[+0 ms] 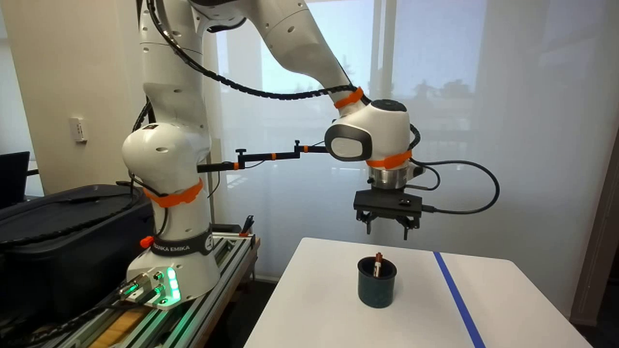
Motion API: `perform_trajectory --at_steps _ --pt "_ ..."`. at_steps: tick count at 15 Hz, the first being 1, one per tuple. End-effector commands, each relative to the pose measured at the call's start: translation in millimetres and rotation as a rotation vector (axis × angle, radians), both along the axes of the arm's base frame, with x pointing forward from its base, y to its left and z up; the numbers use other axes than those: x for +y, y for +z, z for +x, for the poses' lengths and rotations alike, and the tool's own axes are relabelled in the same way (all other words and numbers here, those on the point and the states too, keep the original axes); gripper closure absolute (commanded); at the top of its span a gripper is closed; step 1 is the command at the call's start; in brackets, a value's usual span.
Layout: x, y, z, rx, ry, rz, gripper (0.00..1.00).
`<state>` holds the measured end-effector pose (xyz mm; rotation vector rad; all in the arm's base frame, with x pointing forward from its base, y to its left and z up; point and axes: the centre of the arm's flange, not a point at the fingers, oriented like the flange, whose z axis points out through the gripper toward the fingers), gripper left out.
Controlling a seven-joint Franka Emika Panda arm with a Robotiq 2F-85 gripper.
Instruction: Remove the marker from the cup and put it on the table
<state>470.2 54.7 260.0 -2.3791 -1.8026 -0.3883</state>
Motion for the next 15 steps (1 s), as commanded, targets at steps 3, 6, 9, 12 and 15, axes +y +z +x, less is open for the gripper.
perform_trajectory --at_steps 3,6,9,12,15 --pt "-0.1 -39.4 12.8 0.026 0.040 0.016 0.42" --pt "0.1 -55.0 9.6 0.057 0.046 0.016 0.45" --pt "1.1 -67.5 5.4 0.083 0.048 0.020 0.42" --pt "1.6 -75.4 3.7 0.097 0.046 0.024 0.65" --pt "0.0 -81.2 3.3 0.102 0.043 0.023 0.73"
